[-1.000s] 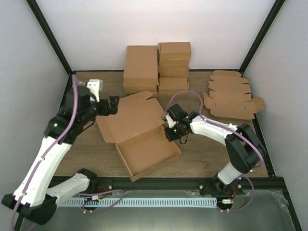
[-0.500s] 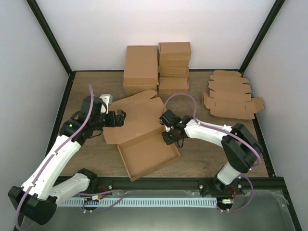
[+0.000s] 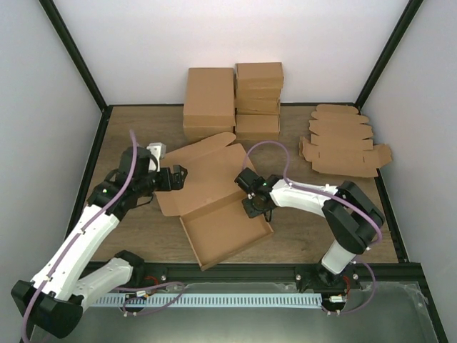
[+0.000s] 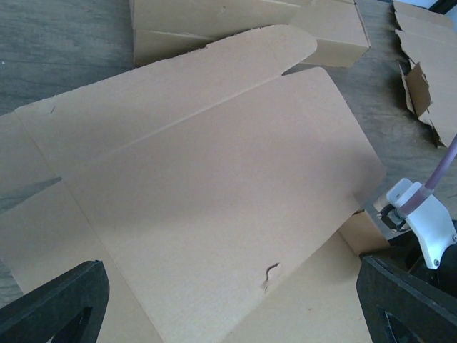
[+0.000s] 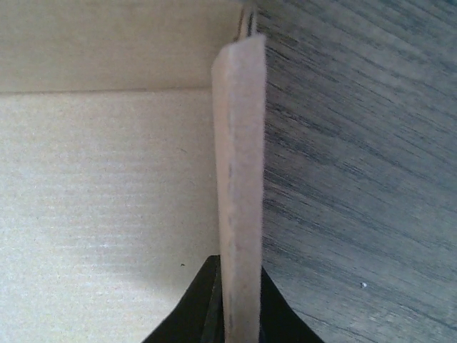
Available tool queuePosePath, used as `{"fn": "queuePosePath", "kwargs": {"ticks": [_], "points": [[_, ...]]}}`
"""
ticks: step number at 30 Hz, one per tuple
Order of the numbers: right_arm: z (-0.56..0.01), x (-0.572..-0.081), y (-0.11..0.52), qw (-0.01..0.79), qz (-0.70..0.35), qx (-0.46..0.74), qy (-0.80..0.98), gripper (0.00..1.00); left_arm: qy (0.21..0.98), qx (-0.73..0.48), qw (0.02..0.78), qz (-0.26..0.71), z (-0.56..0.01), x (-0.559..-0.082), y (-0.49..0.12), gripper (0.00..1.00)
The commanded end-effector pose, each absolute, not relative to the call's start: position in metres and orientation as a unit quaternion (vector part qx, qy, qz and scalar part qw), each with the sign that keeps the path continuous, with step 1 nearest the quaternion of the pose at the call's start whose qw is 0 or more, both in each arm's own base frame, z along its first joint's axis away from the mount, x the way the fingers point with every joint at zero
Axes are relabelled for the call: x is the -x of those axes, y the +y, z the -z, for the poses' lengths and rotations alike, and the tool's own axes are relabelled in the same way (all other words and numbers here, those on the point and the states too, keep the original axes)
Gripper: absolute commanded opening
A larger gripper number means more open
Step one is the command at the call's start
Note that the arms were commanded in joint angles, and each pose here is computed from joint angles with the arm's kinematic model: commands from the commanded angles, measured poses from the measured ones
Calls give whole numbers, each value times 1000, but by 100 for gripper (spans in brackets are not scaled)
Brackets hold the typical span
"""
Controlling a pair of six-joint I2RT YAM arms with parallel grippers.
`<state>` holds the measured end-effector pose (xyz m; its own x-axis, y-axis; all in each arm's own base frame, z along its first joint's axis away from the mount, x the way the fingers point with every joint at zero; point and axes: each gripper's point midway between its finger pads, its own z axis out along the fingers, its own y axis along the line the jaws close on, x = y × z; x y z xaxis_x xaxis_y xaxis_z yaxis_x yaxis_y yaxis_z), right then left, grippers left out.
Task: Fold the paper box
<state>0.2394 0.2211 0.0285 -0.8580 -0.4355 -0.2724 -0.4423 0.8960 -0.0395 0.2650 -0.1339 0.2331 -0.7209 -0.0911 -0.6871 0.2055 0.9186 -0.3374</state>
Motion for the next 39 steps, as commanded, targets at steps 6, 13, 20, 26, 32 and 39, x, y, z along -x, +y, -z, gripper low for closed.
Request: {"fn": "queuePosePath", "kwargs": {"ticks": [6, 13, 20, 26, 32, 39], "points": [[-48, -247, 222, 181, -24, 178, 967, 1, 886, 16, 410, 215, -238, -262, -125, 99], [-59, -243, 232, 187, -62, 186, 963, 39, 885, 57, 427, 175, -233, -263, -103, 100], [-99, -246, 245, 231, -126, 199, 944, 71, 883, 96, 433, 152, -224, -262, -89, 100], [-139, -261, 239, 280, -169, 188, 926, 90, 889, 118, 417, 148, -208, -260, -85, 100], [-168, -277, 230, 292, -254, 163, 907, 95, 896, 151, 393, 143, -190, -259, -83, 100], [-185, -292, 223, 320, -289, 152, 890, 95, 894, 178, 388, 138, -182, -259, -78, 100]]}}
